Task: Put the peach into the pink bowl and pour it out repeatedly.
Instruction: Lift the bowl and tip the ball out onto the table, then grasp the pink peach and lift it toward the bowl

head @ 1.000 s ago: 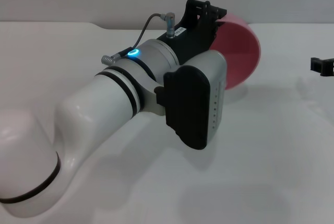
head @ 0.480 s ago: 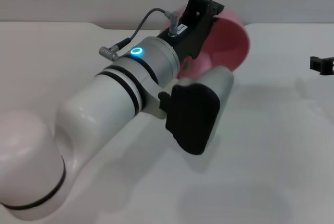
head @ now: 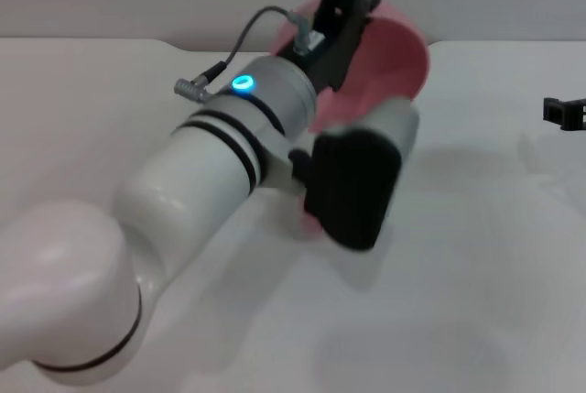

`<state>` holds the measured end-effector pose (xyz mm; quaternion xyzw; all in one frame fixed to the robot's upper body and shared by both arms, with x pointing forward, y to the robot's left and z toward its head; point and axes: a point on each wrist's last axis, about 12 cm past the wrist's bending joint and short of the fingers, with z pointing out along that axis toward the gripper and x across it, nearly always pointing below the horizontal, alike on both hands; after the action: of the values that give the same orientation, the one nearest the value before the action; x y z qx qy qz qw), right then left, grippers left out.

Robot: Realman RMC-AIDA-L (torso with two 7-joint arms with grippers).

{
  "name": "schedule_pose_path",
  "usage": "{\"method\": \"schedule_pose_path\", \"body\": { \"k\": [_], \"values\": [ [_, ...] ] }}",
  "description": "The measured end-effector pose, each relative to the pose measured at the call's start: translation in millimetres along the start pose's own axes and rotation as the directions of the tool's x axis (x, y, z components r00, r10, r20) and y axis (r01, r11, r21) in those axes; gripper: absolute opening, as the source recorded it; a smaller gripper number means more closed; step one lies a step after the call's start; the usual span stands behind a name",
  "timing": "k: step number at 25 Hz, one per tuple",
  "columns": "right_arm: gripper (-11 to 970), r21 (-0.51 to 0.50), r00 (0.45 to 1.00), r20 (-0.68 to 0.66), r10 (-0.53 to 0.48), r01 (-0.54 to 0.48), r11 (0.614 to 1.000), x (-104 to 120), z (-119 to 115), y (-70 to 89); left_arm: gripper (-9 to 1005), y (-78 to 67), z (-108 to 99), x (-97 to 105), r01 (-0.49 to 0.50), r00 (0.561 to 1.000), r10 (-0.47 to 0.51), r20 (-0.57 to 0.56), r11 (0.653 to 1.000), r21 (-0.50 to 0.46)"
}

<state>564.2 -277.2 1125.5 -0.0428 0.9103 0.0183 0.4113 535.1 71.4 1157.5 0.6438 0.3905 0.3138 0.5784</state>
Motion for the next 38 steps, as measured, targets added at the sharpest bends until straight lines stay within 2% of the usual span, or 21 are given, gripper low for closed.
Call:
{"method": "schedule_pose_path", "body": {
  "k": [1, 3, 4, 5, 8, 12, 14, 15, 16, 17, 22, 25, 28, 30, 31, 32, 35, 36, 38],
  "values": [
    [544, 0.0, 1.0, 0.0, 0.0, 0.0, 1.0, 0.0, 0.0, 0.0, 48, 0.0, 0.0, 0.0, 0.0, 1.0, 0.0, 0.0, 1.0, 0.0],
    [544, 0.001, 1.0, -0.001, 0.001, -0.001, 1.0, 0.3, 0.1, -0.4, 48, 8.7, 5.5, 4.4, 0.144, 0.987, -0.145, -0.062, 0.989, -0.028],
    [544, 0.001, 1.0, -0.001, 0.001, -0.001, 1.0, 0.5, 0.1, -0.4, 48, 13.8, 9.0, 7.3, 0.226, 0.968, -0.23, -0.105, 0.973, -0.048],
    [544, 0.0, 1.0, -0.001, 0.0, 0.0, 1.0, 0.7, 0.2, 0.0, 48, 18.8, 12.7, 11.8, 0.324, 0.93, -0.331, -0.163, 0.944, -0.068],
    [544, -0.005, 1.0, -0.002, -0.005, 0.005, 1.0, 0.9, 0.5, 2.0, 48, 27.3, 18.7, 20.8, 0.491, 0.824, -0.493, -0.277, 0.867, -0.085],
    [545, -0.009, 1.0, 0.001, -0.011, 0.011, 1.0, -0.8, 1.0, 4.1, 48, 41.5, 19.4, 37.6, 0.687, 0.64, -0.65, -0.409, 0.723, -0.073],
    [545, -0.013, 1.0, -0.001, -0.015, 0.015, 1.0, -0.7, 2.1, 5.8, 48, 50.9, 16.2, 50.3, 0.794, 0.512, -0.724, -0.463, 0.604, -0.067],
    [545, -0.016, 1.0, -0.004, -0.018, 0.018, 1.0, -0.5, 2.9, 7.1, 48, 52.6, 15.2, 54.0, 0.818, 0.476, -0.735, -0.483, 0.571, -0.064],
    [545, -0.022, 1.0, -0.009, -0.026, 0.025, 0.999, 0.0, 4.5, 9.8, 48, 60.2, 12.0, 68.9, 0.872, 0.375, -0.752, -0.542, 0.485, -0.071],
    [545, -0.022, 1.0, -0.009, -0.026, 0.025, 0.999, 0.0, 4.5, 9.8, 48, 60.2, 12.0, 68.9, 0.872, 0.375, -0.752, -0.542, 0.485, -0.071],
    [545, -0.049, 0.998, -0.01, -0.058, 0.057, 0.997, -2.6, 7.1, 21.8, 48, 70.0, 7.1, 97.7, 0.897, 0.258, -0.704, -0.662, 0.429, -0.106],
    [545, -0.065, 0.997, -0.008, -0.078, 0.077, 0.995, -5.2, 8.4, 29.4, 48, 75.9, 3.2, 113.6, 0.918, 0.205, -0.701, -0.683, 0.379, -0.113],
    [545, -0.085, 0.996, -0.014, -0.093, 0.091, 0.992, -5.8, 11.6, 37.2, 48, 76.1, 0.0, 122.8, 0.928, 0.177, -0.7, -0.691, 0.352, -0.12],
    [544, -0.114, 0.994, -0.023, -0.104, 0.101, 0.988, -6.4, 15.1, 46.6, 48, 73.1, -2.3, 130.8, 0.94, 0.157, -0.682, -0.714, 0.325, -0.103],
    [544, -0.157, 0.992, -0.031, -0.125, 0.119, 0.98, -7.6, 19.0, 58.1, 48, 71.9, -2.9, 134.7, 0.947, 0.151, -0.675, -0.722, 0.308, -0.09],
    [544, -0.157, 0.992, -0.031, -0.125, 0.119, 0.98, -7.6, 19.0, 58.1, 48, 70.9, -3.3, 137.9, 0.952, 0.147, -0.67, -0.728, 0.296, -0.08],
    [544, -0.233, 0.987, -0.03, -0.158, 0.146, 0.962, -11.6, 22.7, 75.4, 48, 68.8, -4.2, 146.0, 0.958, 0.133, -0.662, -0.737, 0.278, -0.077],
    [544, -0.274, 0.984, -0.026, -0.177, 0.164, 0.948, -13.7, 23.3, 86.3, 48, 68.6, -4.8, 149.9, 0.957, 0.122, -0.661, -0.74, 0.275, -0.088],
    [545, -0.287, 0.982, -0.024, -0.186, 0.172, 0.942, -14.2, 23.1, 90.9, 48, 70.0, -6.1, 158.0, 0.955, 0.1, -0.663, -0.742, 0.273, -0.115]
  ]
}}
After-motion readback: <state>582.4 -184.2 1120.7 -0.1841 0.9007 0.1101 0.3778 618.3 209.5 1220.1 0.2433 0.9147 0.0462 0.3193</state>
